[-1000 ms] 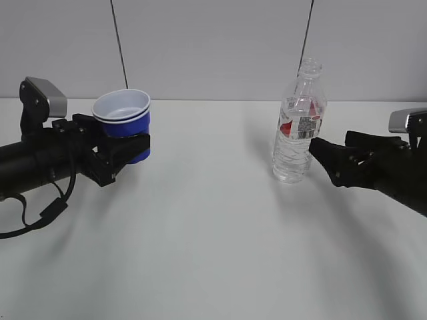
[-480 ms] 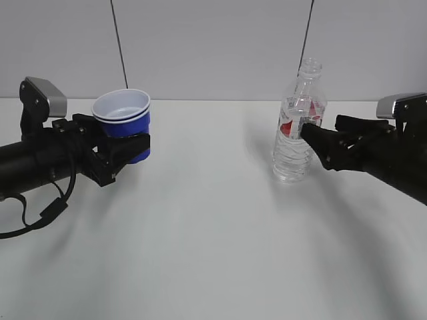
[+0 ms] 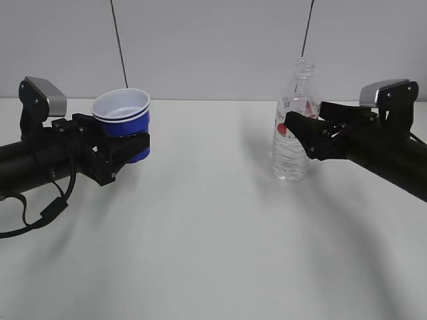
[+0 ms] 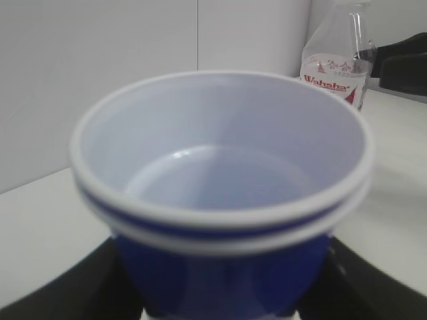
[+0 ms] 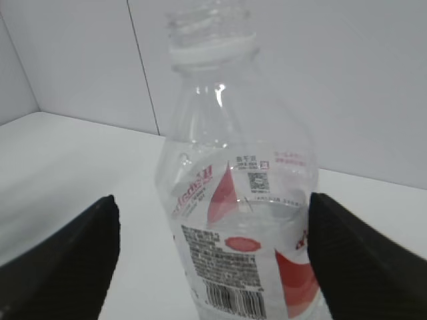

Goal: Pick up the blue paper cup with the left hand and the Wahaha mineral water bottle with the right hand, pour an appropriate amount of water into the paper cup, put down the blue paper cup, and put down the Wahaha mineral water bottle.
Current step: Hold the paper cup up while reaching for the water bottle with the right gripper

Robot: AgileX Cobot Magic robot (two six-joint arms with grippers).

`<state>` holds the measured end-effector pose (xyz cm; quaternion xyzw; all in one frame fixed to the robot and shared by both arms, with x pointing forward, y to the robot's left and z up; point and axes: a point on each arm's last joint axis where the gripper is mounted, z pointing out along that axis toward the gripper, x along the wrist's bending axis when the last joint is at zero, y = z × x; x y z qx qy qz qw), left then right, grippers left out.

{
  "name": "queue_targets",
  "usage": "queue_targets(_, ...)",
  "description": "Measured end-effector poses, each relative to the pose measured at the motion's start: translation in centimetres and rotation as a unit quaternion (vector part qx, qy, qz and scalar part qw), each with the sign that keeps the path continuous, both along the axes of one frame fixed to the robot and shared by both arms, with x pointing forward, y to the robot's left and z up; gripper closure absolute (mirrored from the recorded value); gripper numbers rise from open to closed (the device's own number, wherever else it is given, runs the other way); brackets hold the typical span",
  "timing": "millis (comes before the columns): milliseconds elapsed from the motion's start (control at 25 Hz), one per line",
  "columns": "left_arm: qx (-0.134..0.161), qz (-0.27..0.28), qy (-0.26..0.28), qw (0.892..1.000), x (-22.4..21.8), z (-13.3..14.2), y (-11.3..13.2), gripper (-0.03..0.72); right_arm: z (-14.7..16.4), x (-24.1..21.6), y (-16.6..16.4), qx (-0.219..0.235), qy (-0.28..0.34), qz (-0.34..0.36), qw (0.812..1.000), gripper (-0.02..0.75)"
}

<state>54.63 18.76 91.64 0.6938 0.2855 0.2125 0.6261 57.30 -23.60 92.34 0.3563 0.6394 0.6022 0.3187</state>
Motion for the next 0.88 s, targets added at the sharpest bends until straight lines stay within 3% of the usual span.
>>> queue_targets(880,-0.002,0.004,0.0,1.0,0.1,0.0,0.1,0.227,-3.0,0.9,-0.3,0.001,0.05,-0.028,0.998,0.081)
